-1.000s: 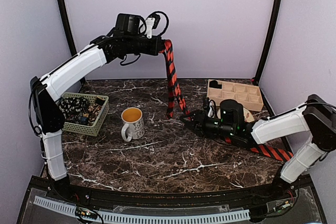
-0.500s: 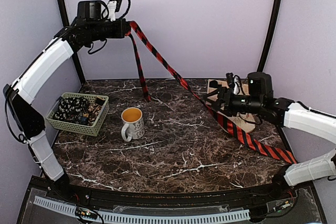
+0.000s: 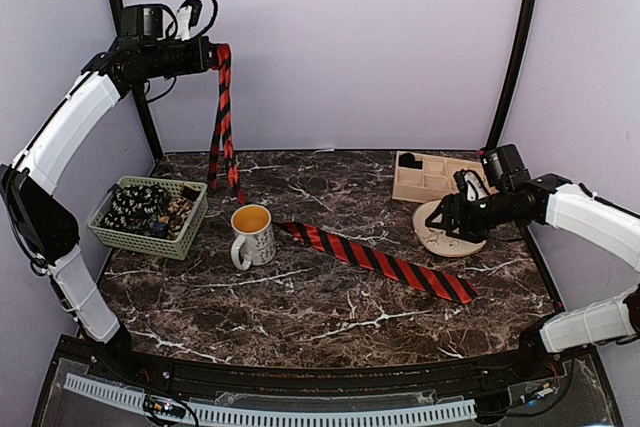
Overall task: Roll the ties
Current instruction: Put down the tie at the center of the board.
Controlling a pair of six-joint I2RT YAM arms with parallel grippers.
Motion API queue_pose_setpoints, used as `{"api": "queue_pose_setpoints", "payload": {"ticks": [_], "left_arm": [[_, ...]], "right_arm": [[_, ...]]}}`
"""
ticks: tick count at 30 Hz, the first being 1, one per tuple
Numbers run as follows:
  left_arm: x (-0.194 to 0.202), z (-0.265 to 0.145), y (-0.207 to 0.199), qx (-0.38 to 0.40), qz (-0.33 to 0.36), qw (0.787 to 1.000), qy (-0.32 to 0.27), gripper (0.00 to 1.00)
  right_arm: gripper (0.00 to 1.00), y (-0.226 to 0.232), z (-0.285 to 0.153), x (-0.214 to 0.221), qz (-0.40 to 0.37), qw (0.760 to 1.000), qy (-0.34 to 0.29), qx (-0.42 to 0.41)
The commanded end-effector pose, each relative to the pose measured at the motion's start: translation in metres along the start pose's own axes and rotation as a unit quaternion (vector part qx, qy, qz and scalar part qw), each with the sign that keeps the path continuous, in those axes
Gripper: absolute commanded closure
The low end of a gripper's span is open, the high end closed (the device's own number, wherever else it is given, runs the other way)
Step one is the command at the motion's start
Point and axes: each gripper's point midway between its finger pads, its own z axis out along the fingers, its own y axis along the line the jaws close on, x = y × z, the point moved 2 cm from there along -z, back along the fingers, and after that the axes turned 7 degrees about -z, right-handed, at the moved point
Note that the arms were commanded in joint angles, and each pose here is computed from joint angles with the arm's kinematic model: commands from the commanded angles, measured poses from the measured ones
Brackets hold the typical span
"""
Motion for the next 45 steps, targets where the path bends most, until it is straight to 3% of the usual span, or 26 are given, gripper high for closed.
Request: {"api": "queue_pose_setpoints", "payload": {"ticks": [1, 4, 7, 11, 16, 24, 31, 32, 34, 35, 37, 39, 45], "left_arm": [[0.054, 0.022, -0.048, 0.14, -0.017, 0.986, 0.091, 1.0], [0.105, 0.043, -0.06, 0.133, 0.013, 0.978, 0.16, 1.0], [0.141, 0.06, -0.04, 0.086, 0.0, 0.976, 0.201, 1.0], [0.171, 0.074, 0.001, -0.003, 0.005, 0.97, 0.243, 1.0], [0.207, 0.079, 0.055, -0.075, -0.028, 0.948, 0.309, 1.0], [0.246, 0.082, 0.086, -0.089, -0.067, 0.923, 0.368, 0.97], [0.267, 0.085, 0.092, -0.087, -0.058, 0.913, 0.395, 0.79], [0.27, 0.084, 0.091, -0.082, -0.052, 0.91, 0.402, 0.71], [0.273, 0.083, 0.084, -0.053, -0.048, 0.909, 0.411, 0.4], [0.272, 0.083, 0.078, -0.037, -0.044, 0.909, 0.413, 0.29], [0.268, 0.083, 0.06, 0.009, -0.03, 0.911, 0.411, 0.17], [0.266, 0.083, 0.034, 0.061, 0.002, 0.912, 0.406, 0.13], [0.287, 0.086, -0.065, 0.209, 0.098, 0.892, 0.39, 0.16]], "right_arm": [[0.35, -0.007, 0.001, 0.01, -0.028, 0.998, 0.045, 0.02], [0.36, -0.003, 0.004, 0.01, -0.032, 0.998, 0.052, 0.007], [0.38, -0.005, 0.009, 0.016, -0.042, 0.996, 0.077, 0.004], [0.41, 0.001, 0.017, 0.022, -0.058, 0.994, 0.093, -0.014], [0.4, 0.02, 0.036, 0.029, -0.122, 0.985, 0.115, -0.029], [0.39, 0.041, 0.078, 0.041, -0.231, 0.957, 0.178, -0.005], [0.41, 0.023, 0.104, 0.064, -0.271, 0.93, 0.241, 0.067], [0.42, 0.019, 0.104, 0.065, -0.268, 0.928, 0.245, 0.077], [0.43, 0.017, 0.101, 0.066, -0.259, 0.93, 0.248, 0.084], [0.43, 0.019, 0.098, 0.065, -0.257, 0.931, 0.247, 0.083], [0.43, 0.014, 0.091, 0.07, -0.237, 0.936, 0.25, 0.079], [0.43, 0.01, 0.084, 0.075, -0.211, 0.941, 0.255, 0.067], [0.42, -0.014, 0.062, 0.081, -0.14, 0.957, 0.245, 0.067]]}}
